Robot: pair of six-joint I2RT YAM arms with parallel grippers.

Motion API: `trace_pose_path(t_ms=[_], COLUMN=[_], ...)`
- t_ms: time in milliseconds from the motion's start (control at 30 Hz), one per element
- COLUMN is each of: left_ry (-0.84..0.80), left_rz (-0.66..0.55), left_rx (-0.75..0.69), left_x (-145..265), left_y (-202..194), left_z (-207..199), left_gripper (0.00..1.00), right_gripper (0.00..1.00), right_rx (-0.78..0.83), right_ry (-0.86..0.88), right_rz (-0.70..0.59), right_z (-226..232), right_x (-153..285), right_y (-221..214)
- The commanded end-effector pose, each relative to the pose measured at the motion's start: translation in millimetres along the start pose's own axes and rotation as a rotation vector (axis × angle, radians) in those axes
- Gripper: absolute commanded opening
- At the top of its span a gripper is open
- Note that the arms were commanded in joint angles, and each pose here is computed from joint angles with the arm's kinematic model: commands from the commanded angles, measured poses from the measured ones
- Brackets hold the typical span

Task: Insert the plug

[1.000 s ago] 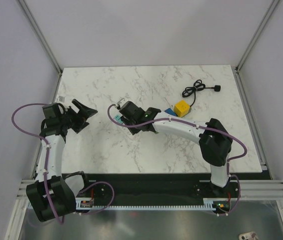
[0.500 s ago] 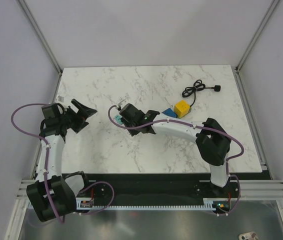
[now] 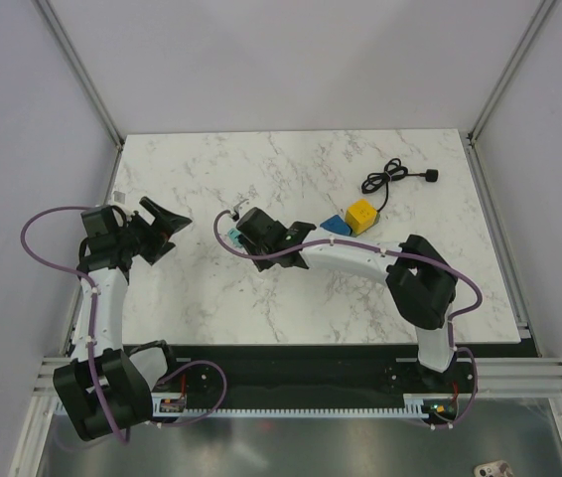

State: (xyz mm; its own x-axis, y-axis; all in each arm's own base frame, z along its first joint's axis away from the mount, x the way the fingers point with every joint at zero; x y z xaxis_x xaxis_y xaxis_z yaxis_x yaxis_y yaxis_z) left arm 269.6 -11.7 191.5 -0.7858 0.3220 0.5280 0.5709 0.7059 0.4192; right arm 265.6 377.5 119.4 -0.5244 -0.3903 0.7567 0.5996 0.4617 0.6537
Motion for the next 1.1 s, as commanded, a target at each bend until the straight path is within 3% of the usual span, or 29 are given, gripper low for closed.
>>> trace_pose_path(t_ms=[0, 700, 1067], left_ry=[-0.040, -0.038, -0.035], left_rz=[-0.022, -0.026, -0.029], left_rx=[-0.038, -0.031, -0.030], left_x=[1.4, 1.7, 2.2], left_y=[5.0, 7.2, 7.8], left_z=[-5.1, -3.5, -2.9], left_gripper=[1.00, 1.00, 1.00], right_gripper=[0.00, 0.00, 0.00], right_rx=[-0.006, 0.008, 0.073], right_ry=[-0.022, -0.086, -0.180], right_rz=[-0.018, 0.013, 0.145], right_z=[0.2, -9.9, -21.2], right_x=[-7.4, -0.5, -38.5], right_y=[3.7, 1.2, -57.5])
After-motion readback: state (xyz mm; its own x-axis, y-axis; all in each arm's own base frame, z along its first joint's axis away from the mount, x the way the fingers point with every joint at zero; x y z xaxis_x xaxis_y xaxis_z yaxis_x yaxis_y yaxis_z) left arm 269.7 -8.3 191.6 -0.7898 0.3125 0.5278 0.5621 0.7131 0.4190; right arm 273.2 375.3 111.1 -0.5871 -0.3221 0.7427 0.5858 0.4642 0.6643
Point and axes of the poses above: each gripper's point midway between its finger pads, its own x axis back along the fingers, its own z axis along the line the jaws close on, y = z × x, the point moved 4 cm from there along x, back along the fingers, and after that the axes turned 1 degree about -x, right-handed, at the moved point
